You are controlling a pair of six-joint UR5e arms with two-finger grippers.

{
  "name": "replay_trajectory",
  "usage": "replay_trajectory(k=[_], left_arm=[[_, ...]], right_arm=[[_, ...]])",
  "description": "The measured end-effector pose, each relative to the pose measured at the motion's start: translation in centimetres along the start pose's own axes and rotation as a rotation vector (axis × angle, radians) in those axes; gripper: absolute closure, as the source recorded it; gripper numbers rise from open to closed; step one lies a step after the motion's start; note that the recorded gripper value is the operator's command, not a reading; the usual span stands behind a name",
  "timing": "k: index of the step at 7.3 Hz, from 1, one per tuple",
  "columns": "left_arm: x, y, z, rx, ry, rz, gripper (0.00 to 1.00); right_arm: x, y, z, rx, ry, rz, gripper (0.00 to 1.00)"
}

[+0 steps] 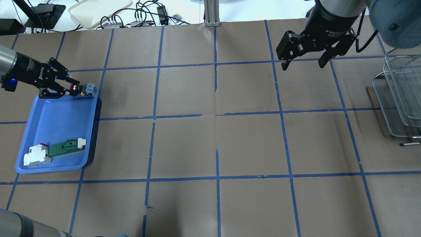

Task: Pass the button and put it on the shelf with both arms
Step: 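Lift the button with left gripper while the right gripper approaches it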

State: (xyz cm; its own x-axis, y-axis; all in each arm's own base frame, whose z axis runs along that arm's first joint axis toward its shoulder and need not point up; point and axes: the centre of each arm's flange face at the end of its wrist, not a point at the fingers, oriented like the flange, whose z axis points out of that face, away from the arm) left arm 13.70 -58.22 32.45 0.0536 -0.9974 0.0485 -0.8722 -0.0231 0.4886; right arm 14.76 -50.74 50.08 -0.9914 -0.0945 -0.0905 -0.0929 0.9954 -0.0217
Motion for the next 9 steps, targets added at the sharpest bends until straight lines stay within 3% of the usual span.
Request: replay_trajectory(k=[1,5,7,9], left_arm=[[0.2,5.3,1.0,-0.01,-0.009,0.004,1.0],[-2.2,25.3,6.7,-0.06,-0.083,-0.018,1.0],[-4.6,31.7,8.3,-0.064,-0.106,-0.025,1.0],[-6.7,36.4,9.1,-0.071,-0.097,-0.025,1.0]], right_arm=[[-0.7,0.1,0.0,0.004,-0.028,-0.035,0.0],[-3.6,0.7,-0.4,0.03,-0.096,-0.323,0.0],[-4.8,1.3,-1.0,0.068,-0.139,-0.529,0.0],[-5.1,2.3,-1.9,0.098,-0.134,-0.765,0.0]])
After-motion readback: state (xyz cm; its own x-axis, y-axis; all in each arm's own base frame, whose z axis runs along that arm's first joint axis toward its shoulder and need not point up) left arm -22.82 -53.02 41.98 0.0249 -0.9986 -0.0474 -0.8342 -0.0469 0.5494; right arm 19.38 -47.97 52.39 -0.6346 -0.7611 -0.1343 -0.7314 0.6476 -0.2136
